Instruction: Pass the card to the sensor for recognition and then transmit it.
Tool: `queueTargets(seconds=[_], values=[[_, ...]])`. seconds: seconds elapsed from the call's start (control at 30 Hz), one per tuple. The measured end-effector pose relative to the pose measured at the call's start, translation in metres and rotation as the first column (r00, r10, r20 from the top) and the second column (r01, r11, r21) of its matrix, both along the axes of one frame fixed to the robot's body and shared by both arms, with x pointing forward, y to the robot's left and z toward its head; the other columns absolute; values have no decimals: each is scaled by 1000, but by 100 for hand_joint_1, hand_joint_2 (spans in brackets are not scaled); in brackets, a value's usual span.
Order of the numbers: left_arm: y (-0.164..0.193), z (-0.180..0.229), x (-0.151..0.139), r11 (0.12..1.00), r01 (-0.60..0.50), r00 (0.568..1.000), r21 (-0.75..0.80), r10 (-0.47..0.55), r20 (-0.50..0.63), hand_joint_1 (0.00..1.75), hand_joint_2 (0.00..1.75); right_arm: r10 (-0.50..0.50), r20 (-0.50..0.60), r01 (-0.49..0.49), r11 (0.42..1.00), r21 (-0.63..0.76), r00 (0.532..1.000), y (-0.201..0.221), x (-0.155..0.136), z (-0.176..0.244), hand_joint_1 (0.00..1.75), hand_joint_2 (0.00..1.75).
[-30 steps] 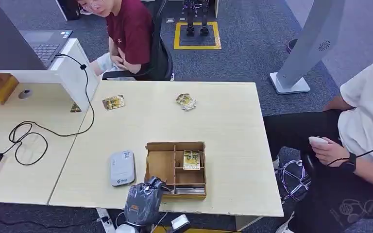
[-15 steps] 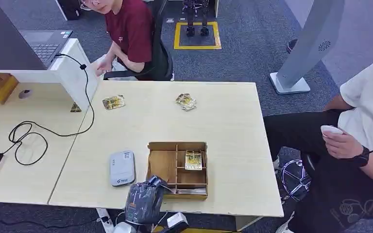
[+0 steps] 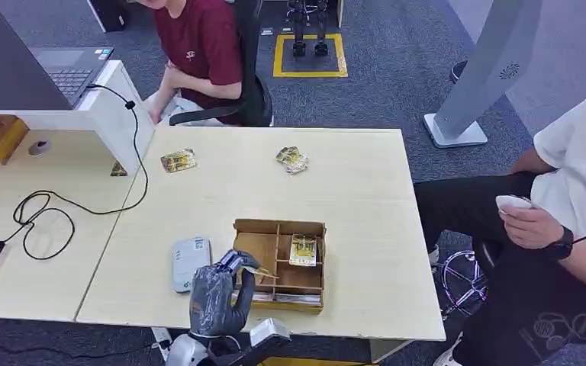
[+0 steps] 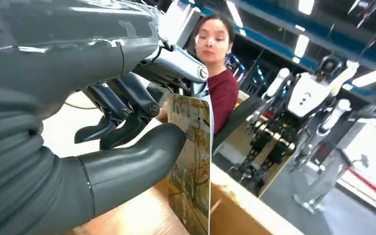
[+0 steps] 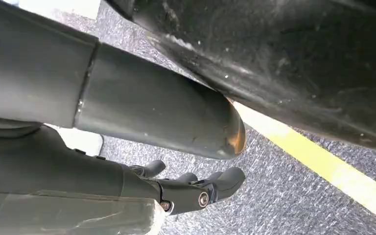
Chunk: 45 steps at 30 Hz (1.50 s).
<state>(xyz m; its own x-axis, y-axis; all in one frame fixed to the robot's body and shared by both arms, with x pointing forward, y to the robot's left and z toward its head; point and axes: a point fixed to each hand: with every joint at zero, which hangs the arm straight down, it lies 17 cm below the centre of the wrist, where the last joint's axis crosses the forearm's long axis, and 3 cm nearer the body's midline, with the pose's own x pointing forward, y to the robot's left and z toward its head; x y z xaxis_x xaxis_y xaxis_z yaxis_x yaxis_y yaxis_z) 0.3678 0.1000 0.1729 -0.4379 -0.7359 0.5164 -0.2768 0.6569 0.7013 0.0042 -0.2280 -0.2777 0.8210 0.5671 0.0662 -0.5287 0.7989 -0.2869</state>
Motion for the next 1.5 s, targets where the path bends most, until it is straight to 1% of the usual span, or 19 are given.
queueTargets(seconds=[0.3,0.37,0.43,0.57,0.7,0.77,1.07,1.3,1.5], values=[[0,12,-1,1000,6,1000,-17,-6,27,175,175,5,-1,-5,1000,0,1000,0,0,0,0,0],[-1,16,2,1000,-7,999,-2,7,39,175,175,16,-2,-16,1000,-1,1000,0,0,0,0,0],[1,25,10,999,-41,998,20,39,54,175,175,24,0,-24,1000,0,1000,1,1,0,0,0],[11,38,36,993,-110,992,43,107,72,175,175,40,1,-40,999,-3,999,1,3,0,0,0],[16,45,59,987,-146,987,66,141,80,175,175,55,-1,-55,998,-2,998,1,5,0,0,0],[16,47,66,986,-152,986,74,145,86,175,175,56,-2,-56,998,-1,998,1,5,0,0,0],[20,39,79,979,-178,983,104,171,65,175,175,60,-2,-60,998,2,998,1,7,0,0,0],[32,34,108,959,-238,971,156,234,42,175,175,92,2,-92,996,2,996,1,11,0,0,0],[60,24,131,933,-299,953,203,301,20,175,175,113,11,-113,994,-1,994,-1,15,0,0,0]])
